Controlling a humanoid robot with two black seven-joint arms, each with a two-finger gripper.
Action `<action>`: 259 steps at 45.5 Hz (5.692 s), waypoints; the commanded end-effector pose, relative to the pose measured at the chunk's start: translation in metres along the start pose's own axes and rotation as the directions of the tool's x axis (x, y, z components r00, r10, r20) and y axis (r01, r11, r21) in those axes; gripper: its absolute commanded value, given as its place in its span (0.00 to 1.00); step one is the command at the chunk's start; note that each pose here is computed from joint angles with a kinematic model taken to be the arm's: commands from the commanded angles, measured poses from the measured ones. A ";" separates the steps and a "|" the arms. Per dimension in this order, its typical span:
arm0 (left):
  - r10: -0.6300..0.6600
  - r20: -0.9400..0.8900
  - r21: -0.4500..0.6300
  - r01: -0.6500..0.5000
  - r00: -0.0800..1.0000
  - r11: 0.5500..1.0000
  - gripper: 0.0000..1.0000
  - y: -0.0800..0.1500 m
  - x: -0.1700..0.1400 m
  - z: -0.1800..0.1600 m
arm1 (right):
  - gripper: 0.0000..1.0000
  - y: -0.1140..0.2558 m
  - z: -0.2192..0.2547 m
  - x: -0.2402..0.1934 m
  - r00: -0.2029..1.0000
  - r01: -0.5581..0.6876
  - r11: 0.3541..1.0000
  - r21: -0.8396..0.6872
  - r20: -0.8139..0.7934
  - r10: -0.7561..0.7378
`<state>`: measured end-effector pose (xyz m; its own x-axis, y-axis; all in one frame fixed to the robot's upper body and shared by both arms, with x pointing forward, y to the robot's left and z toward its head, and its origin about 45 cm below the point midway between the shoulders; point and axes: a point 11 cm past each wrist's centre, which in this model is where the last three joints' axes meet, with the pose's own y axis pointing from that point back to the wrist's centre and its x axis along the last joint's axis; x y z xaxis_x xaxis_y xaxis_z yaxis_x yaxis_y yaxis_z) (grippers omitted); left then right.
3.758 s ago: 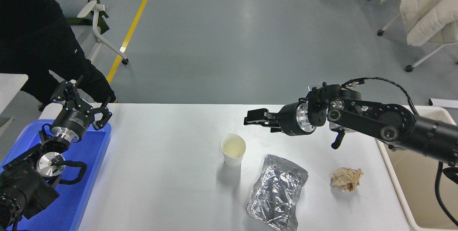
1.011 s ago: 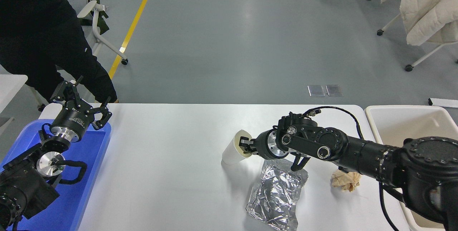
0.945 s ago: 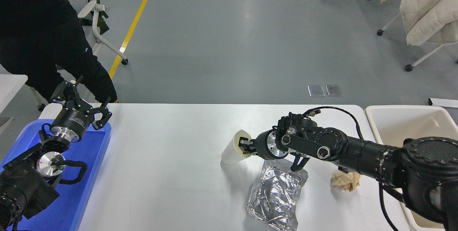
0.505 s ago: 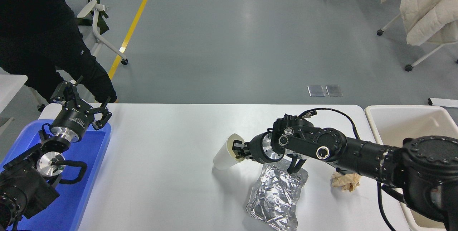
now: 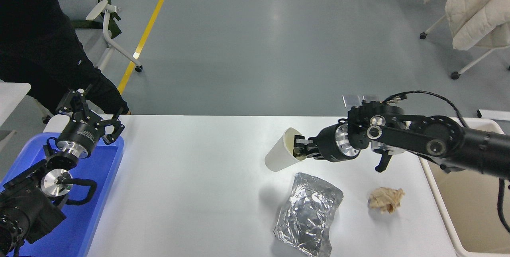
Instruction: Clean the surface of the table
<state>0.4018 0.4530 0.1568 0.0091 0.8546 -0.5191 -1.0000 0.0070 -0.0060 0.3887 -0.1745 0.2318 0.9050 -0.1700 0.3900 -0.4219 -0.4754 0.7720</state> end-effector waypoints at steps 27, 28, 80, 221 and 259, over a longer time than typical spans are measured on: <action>0.000 0.000 0.000 0.000 1.000 1.000 1.00 0.000 0.000 0.000 | 0.00 0.196 0.042 0.072 0.996 -0.050 0.994 -0.101 -0.084 0.042; 0.000 0.000 0.000 0.000 1.000 1.000 1.00 0.000 0.000 0.000 | 0.00 0.197 0.044 0.072 0.996 -0.052 0.993 -0.104 -0.082 0.044; -0.001 -0.001 0.000 0.001 1.000 1.000 1.00 0.000 0.000 0.000 | 0.00 0.095 0.327 0.043 0.681 -0.358 0.585 -0.727 0.225 0.696; 0.003 0.001 0.000 -0.003 1.000 1.000 1.00 0.001 0.001 0.000 | 1.00 -0.035 0.130 -0.007 -0.133 -0.863 0.491 -0.120 0.991 0.010; 0.003 0.001 0.000 -0.003 1.000 1.000 1.00 0.001 0.001 0.000 | 1.00 -0.026 0.139 -0.017 -0.186 -0.861 0.497 -0.109 0.977 -0.107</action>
<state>0.4015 0.4534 0.1564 0.0068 0.8549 -0.5187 -1.0000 0.0048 -0.0052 0.3972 -0.2686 0.1334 -0.0828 -0.7775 -0.6233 -0.9927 0.0092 0.1205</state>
